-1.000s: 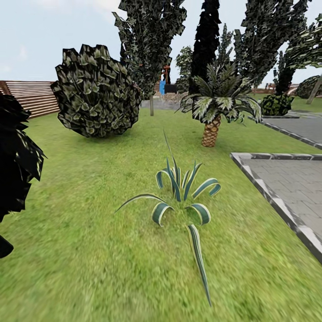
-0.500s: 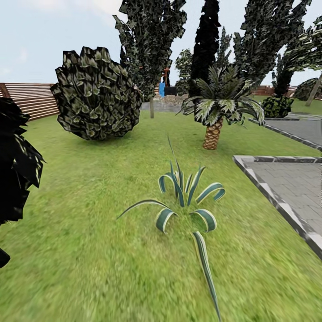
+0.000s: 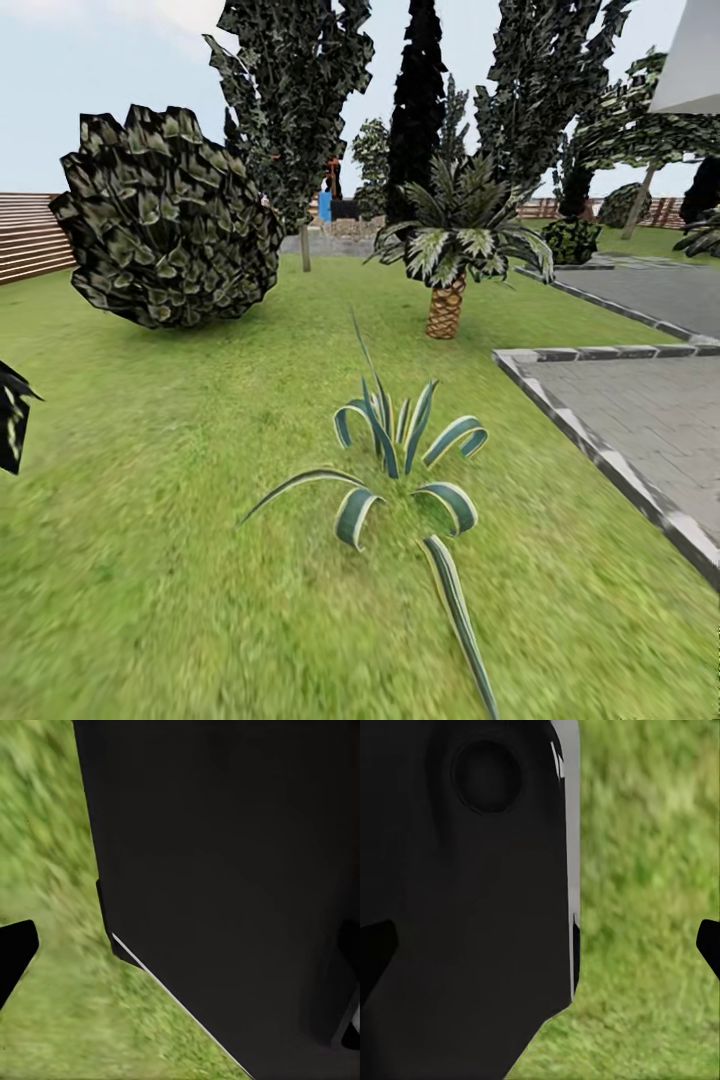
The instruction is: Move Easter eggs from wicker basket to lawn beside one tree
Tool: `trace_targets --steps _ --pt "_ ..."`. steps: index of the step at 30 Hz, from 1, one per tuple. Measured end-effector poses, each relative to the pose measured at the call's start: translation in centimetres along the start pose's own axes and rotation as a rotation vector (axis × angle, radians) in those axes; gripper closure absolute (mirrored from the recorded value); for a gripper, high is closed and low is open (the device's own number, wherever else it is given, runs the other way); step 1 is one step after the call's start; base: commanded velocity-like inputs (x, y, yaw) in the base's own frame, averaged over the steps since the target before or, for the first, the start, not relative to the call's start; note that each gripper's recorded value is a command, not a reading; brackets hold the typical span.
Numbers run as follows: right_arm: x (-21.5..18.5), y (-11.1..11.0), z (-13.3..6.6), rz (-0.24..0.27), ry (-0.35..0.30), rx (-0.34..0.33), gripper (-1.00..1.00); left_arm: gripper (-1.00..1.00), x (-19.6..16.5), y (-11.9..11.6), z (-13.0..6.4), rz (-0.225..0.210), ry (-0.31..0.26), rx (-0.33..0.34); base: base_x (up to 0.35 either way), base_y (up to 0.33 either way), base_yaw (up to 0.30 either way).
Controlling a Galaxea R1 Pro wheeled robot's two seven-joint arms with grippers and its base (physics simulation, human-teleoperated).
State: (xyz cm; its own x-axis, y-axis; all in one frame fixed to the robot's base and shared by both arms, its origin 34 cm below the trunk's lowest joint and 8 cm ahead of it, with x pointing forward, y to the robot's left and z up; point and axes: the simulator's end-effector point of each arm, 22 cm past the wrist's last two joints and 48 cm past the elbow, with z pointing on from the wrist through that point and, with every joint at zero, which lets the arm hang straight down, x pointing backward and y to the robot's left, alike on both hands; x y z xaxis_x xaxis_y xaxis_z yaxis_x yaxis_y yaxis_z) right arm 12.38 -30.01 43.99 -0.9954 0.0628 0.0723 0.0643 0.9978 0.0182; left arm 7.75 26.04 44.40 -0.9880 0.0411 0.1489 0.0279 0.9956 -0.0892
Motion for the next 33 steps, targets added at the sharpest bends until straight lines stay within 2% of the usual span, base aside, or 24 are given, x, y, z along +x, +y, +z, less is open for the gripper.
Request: trace_targets --steps 33 --pt "-1.2 0.1 0.0 0.005 -0.028 -0.002 -1.0 -1.0 -1.3 0.1 0.0 0.0 -0.036 -0.002 0.011 0.009 -0.26"
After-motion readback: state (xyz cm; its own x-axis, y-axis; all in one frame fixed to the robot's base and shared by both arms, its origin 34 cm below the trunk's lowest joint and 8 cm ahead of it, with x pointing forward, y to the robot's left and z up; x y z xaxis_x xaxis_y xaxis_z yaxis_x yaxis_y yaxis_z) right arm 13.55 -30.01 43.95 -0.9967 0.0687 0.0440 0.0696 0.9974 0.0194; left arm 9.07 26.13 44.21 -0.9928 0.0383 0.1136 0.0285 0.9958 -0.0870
